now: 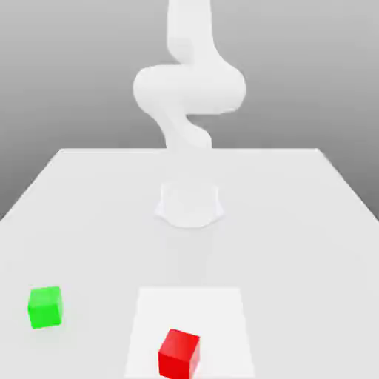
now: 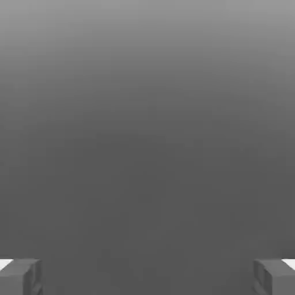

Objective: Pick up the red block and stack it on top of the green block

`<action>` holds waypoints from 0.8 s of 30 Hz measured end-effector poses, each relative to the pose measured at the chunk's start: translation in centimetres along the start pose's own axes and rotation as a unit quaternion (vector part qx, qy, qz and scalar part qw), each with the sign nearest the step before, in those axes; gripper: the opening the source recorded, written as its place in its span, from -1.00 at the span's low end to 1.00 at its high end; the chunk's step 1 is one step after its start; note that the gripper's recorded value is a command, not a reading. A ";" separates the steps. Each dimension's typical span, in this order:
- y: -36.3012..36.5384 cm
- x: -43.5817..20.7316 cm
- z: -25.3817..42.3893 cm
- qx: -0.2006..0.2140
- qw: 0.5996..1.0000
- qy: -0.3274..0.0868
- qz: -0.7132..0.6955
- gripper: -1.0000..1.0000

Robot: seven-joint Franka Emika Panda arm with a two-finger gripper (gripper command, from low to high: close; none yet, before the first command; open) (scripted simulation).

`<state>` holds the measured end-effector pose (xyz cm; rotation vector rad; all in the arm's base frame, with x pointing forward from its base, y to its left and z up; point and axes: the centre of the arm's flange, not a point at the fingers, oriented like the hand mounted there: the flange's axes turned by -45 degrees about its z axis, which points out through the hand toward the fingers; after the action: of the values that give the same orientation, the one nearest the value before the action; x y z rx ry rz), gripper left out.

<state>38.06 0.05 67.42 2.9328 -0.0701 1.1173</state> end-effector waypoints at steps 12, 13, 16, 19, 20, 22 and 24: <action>0.8 -6.0 23.0 -0.040 0.982 -0.170 0.065 0.00; 0.9 -6.9 24.6 -0.042 0.979 -0.184 0.070 0.00; 1.2 -10.2 29.5 -0.049 0.969 -0.225 0.087 0.00; 1.6 -13.9 33.8 -0.054 0.957 -0.266 0.105 0.00; 1.7 -15.2 35.1 -0.056 0.952 -0.279 0.111 0.00; 1.8 -18.1 37.6 -0.058 0.943 -0.305 0.122 0.00; 1.8 -21.1 39.9 -0.060 0.932 -0.332 0.134 0.00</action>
<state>48.81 -1.58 23.59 3.0923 -0.5258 0.0643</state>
